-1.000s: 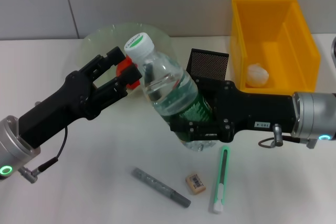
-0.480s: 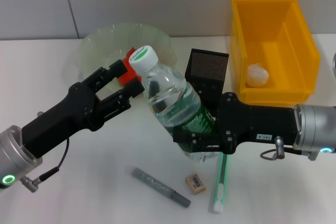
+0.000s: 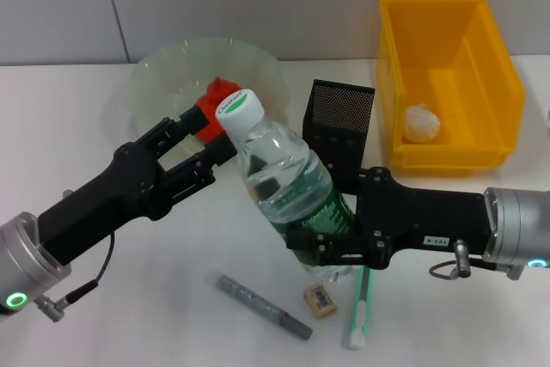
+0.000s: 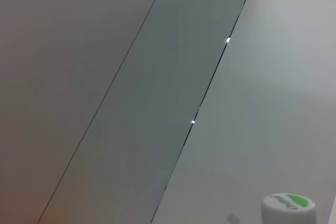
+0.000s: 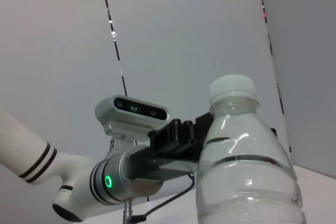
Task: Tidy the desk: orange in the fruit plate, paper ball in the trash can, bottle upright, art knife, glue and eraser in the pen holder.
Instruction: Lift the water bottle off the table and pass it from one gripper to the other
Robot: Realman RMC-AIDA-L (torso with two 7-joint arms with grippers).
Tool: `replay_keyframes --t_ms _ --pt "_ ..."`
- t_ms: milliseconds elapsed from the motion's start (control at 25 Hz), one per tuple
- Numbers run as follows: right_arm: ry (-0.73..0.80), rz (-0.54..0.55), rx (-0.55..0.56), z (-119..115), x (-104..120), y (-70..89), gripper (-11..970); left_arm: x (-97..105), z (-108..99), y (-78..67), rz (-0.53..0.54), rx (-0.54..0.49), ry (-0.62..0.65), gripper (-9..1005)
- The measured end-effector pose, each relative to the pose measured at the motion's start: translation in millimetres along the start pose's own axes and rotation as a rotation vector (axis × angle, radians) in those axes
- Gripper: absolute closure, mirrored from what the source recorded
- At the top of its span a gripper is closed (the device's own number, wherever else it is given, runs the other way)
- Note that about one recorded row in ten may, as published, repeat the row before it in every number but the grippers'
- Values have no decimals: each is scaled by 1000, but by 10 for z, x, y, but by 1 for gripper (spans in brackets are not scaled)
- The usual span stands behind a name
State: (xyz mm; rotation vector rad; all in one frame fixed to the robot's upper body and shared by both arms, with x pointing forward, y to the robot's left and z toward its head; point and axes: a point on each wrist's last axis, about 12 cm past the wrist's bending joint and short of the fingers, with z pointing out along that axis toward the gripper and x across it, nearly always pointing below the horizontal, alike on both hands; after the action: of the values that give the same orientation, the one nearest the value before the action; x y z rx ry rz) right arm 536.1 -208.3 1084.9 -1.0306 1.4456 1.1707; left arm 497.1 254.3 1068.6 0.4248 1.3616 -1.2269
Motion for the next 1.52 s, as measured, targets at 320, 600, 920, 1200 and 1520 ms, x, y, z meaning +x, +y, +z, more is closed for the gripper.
replay_keyframes --t_ms 320,600,920,1200,1520 --pt "-1 4 -1 -6 16 13 196 17 -3 -7 -6 -3 0 283" --pt "-11 -10 12 -77 -14 1 196 21 -59 -55 -18 15 -15 286" --pt "1 -4 3 7 -10 -13 195 9 -39 -73 -24 40 -20 288" --pt "11 11 -8 92 2 -22 195 36 25 -90 -32 58 -17 291" --pt "50 22 -27 191 52 -11 194 39 65 -93 -32 66 -21 293"
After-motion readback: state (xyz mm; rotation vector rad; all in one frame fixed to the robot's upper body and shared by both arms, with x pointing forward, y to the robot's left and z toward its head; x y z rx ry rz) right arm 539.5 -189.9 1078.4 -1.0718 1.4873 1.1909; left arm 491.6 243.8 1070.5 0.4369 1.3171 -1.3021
